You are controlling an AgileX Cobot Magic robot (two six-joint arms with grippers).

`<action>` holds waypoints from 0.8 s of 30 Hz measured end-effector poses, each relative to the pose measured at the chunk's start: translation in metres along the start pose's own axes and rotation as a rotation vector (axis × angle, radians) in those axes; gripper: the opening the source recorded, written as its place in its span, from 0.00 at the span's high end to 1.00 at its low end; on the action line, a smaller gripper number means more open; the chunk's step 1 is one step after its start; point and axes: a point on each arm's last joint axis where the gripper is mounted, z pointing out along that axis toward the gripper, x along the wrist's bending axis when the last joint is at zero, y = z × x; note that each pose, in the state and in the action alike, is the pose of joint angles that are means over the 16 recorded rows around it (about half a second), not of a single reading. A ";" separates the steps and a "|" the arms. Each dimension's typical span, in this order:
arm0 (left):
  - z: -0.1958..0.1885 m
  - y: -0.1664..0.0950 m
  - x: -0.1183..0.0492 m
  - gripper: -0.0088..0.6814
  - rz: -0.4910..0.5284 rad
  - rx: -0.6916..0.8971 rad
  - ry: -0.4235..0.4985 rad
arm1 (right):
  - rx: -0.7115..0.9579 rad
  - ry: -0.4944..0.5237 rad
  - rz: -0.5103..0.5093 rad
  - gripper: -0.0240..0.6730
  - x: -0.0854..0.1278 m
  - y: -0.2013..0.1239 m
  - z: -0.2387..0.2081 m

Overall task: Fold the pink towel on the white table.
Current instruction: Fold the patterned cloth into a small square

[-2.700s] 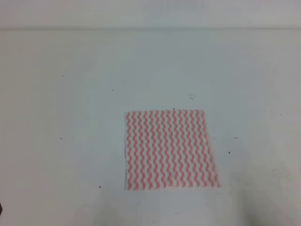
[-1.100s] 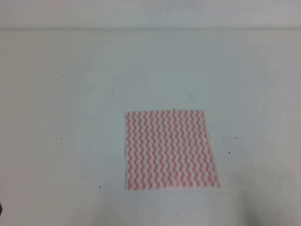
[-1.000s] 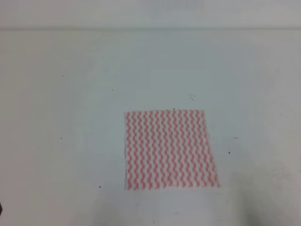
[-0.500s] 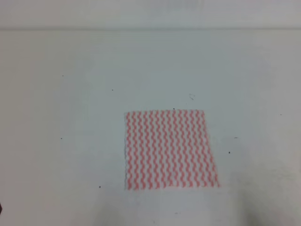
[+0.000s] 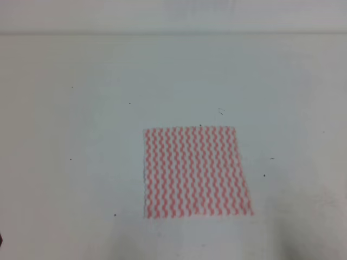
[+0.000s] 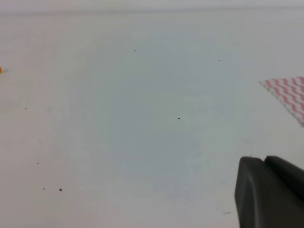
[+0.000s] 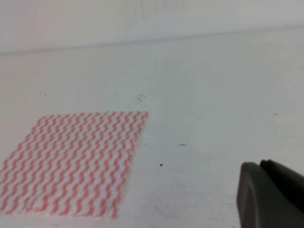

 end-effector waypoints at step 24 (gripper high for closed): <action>-0.002 0.018 0.000 0.99 -0.421 -0.207 -0.041 | -0.159 0.044 0.396 0.99 0.001 0.016 -0.002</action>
